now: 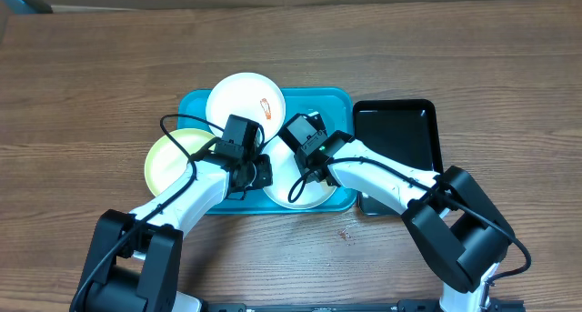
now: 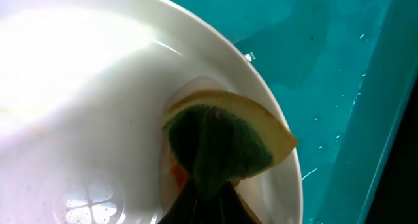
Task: Clean dirty plates on tray and stack at the side
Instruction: 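Scrub the held white plate's sauce with the sponge in right gripper, then return the sponge to the black tray and release it, then lift the white plate with the left gripper and tilt it up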
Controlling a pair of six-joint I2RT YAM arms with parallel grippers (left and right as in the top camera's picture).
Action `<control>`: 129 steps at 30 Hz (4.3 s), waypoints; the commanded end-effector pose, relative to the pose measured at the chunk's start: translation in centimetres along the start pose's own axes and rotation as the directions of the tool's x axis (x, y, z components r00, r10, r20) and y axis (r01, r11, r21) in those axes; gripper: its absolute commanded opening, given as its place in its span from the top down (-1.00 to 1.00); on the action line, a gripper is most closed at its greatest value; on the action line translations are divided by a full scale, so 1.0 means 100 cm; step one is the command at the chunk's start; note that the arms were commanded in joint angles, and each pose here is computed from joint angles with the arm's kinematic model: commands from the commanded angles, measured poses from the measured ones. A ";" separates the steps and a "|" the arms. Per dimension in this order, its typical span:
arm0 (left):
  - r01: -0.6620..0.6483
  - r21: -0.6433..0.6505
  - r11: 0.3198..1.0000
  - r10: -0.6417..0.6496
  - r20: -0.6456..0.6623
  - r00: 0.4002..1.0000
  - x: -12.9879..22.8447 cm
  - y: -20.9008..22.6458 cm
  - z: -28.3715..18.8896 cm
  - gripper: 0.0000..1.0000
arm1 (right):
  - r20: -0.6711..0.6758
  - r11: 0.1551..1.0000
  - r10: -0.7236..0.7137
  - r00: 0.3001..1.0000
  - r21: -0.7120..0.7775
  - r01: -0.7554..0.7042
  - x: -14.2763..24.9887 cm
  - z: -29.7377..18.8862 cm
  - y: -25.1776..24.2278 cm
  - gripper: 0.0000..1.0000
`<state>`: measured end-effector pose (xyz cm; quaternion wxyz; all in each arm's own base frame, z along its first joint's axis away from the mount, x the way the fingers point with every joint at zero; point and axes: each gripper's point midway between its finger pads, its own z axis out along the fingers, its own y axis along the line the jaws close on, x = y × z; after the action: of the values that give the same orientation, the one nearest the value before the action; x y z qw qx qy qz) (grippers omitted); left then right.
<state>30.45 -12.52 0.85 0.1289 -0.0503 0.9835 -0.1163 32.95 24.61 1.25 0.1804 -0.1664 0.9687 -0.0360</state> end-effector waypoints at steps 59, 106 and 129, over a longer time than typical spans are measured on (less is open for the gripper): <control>-0.011 -0.003 1.000 0.011 -0.024 1.000 0.007 0.000 0.003 0.41 | -0.302 0.847 0.493 0.816 -0.047 -0.529 0.045 -0.038 -0.182 0.93; -0.020 -0.024 1.000 0.024 0.156 0.988 -0.071 -0.032 -0.090 0.92 | -0.121 0.669 0.737 0.665 -0.009 -0.743 0.005 -0.103 -0.312 -1.00; -0.249 -0.345 0.905 0.411 0.558 0.721 -0.087 -0.158 -0.158 0.92 | -0.121 0.669 0.737 0.665 -0.009 -0.743 0.005 -0.103 -0.312 -1.00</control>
<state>36.06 -22.46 18.66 0.3915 0.0598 0.9182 -0.0064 38.24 -4.64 14.13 0.1114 0.2374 0.9630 0.0614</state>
